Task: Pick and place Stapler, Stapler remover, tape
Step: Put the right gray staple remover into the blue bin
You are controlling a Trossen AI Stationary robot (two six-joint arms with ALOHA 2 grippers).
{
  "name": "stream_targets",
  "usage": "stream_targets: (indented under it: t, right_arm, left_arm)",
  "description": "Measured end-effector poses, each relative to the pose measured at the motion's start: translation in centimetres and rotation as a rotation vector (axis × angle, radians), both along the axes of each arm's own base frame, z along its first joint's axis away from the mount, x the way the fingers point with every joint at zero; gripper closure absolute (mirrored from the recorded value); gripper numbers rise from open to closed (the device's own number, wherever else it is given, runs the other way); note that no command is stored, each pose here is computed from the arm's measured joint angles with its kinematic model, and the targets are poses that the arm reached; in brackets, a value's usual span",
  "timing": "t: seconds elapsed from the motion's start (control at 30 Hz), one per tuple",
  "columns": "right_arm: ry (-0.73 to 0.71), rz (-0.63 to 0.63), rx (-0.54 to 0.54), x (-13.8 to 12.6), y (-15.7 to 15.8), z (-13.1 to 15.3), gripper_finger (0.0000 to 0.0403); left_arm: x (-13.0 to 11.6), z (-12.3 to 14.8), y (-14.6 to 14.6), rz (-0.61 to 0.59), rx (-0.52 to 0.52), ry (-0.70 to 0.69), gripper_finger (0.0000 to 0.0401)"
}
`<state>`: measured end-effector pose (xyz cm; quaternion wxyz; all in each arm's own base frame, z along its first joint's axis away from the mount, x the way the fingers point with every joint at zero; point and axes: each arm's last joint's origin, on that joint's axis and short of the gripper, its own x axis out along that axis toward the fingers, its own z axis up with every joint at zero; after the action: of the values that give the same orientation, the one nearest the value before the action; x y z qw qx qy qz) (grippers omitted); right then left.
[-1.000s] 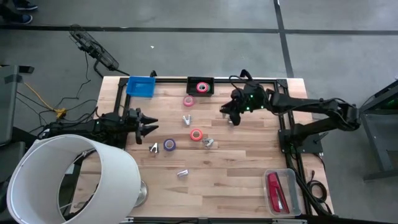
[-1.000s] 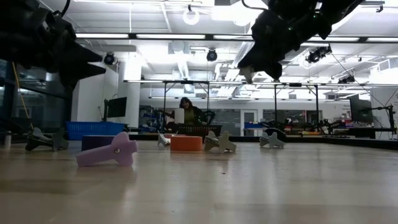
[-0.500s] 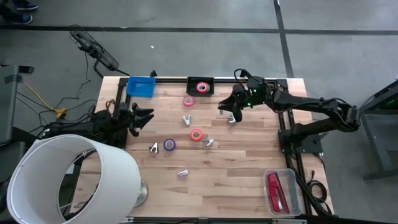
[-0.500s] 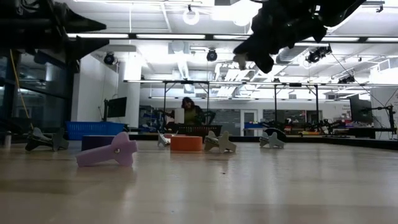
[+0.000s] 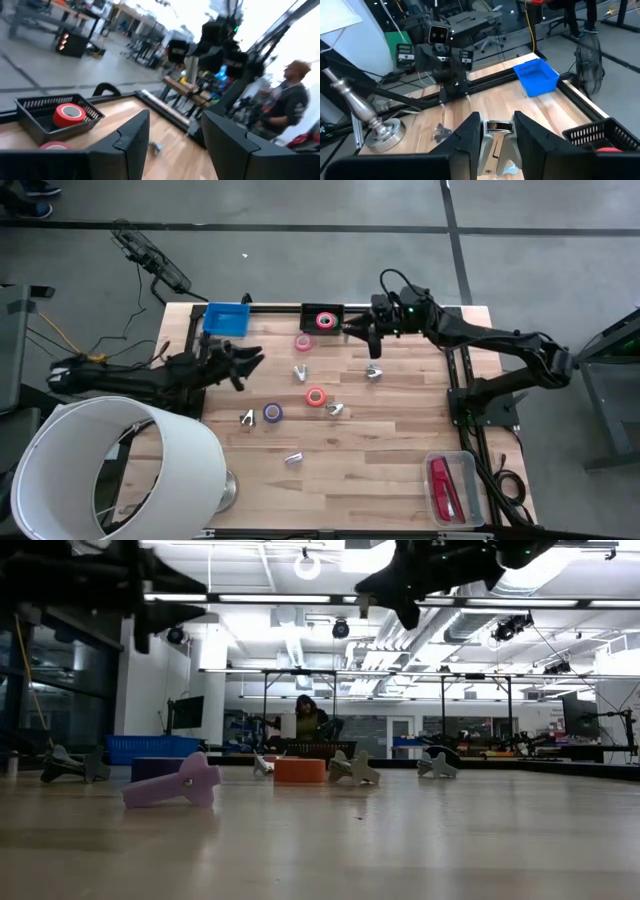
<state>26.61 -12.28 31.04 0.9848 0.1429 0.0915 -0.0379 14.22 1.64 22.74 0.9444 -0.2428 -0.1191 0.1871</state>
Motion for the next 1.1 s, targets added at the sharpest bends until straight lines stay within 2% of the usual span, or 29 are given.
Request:
stream_targets:
  t: [0.13,0.33,0.47,0.57,0.8,1.1]
  right_arm:
    - [-0.002,0.055,0.011,1.5,-0.6,0.3,0.0317]
    - [-0.027,0.176,0.011,3.3,-1.1,1.3,0.0317]
    - [-0.044,0.222,-0.014,3.5,-1.1,2.0,0.0317]
    - [-0.052,0.267,-0.016,3.5,-1.0,2.2,0.0317]
    - [-0.073,0.378,-0.074,3.7,-0.3,2.3,0.0317]
    - [-0.091,0.39,-0.122,3.8,0.0,2.4,0.0317]
  left_arm:
    - [3.4,1.6,0.1,-0.006,0.013,0.091,0.0224]
    - [8.7,4.3,0.3,0.003,0.137,0.19,0.0224]
    - [11.2,5.9,0.3,-0.032,0.198,0.198,0.0224]
    - [12.5,6.5,0.3,-0.072,0.207,0.195,0.0224]
    - [14.1,6.9,0.4,-0.081,0.204,0.199,0.0224]
    - [15.4,7.7,1.0,-0.105,0.182,0.167,0.0224]
